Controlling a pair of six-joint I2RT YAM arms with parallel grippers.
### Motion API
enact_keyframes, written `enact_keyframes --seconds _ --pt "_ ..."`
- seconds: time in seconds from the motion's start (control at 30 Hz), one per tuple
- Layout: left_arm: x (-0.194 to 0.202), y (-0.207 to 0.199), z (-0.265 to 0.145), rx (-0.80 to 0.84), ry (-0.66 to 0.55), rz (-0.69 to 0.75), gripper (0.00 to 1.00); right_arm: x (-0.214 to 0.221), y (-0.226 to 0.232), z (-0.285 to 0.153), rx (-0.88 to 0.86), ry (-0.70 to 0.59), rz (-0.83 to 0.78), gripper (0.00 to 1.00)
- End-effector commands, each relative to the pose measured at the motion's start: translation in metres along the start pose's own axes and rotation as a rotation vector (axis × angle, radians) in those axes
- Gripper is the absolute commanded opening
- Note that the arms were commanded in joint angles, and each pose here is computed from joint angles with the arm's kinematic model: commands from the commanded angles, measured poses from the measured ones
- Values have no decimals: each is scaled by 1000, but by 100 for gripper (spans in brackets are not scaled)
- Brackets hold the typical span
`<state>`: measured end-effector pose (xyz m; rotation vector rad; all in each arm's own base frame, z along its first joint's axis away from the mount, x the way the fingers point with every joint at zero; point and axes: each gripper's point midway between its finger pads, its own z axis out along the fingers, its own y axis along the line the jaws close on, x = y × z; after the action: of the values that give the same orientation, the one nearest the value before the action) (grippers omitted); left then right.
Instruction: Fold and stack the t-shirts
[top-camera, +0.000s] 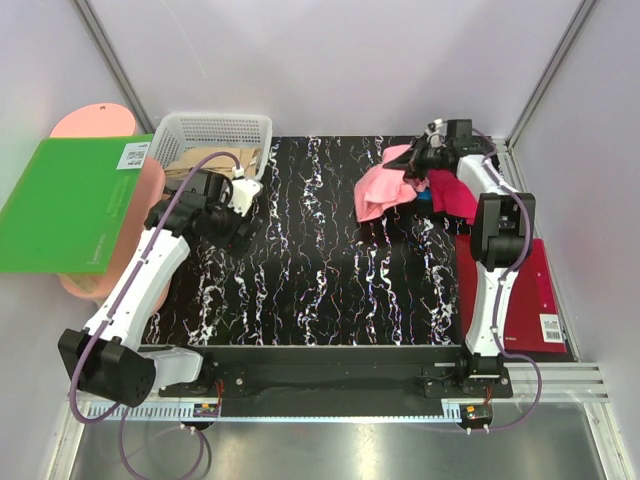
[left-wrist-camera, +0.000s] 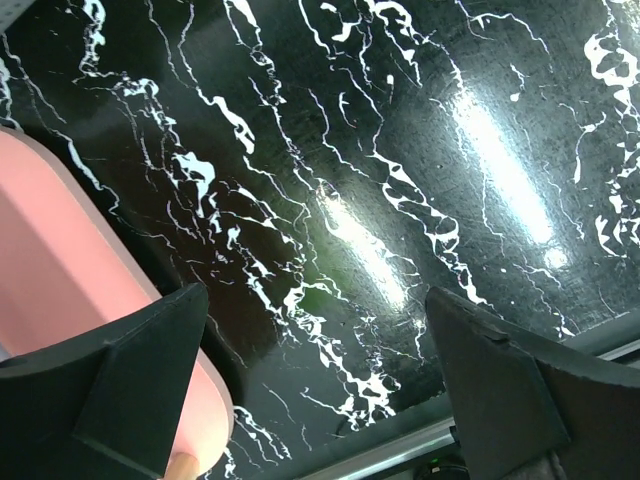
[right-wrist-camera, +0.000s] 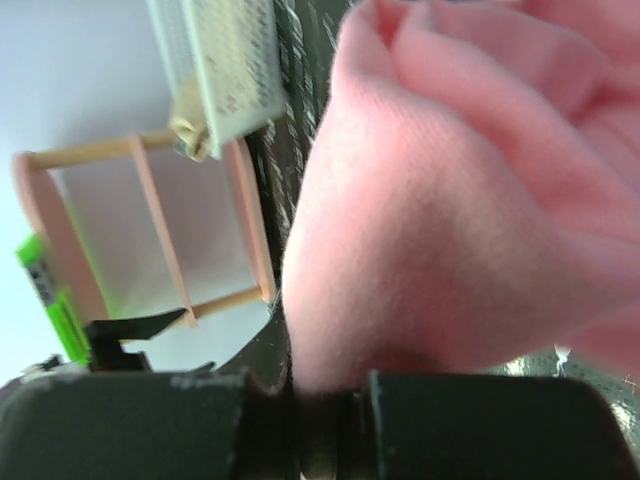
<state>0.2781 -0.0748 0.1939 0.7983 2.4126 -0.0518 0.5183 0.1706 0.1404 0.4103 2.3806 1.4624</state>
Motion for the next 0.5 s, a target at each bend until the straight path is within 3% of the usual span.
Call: enact_keyframes --seconds 0.0,0.2,0.47 --pt "-12 -2 -2 14 -77 -15 96 -31 76 -54 -133 -70 -81 0" --pt "12 -8 15 37 -36 -33 96 -75 109 -97 -195 -157 -112 0" --pt "26 -4 24 35 -16 -57 95 -133 103 -180 -211 -326 -68 0"
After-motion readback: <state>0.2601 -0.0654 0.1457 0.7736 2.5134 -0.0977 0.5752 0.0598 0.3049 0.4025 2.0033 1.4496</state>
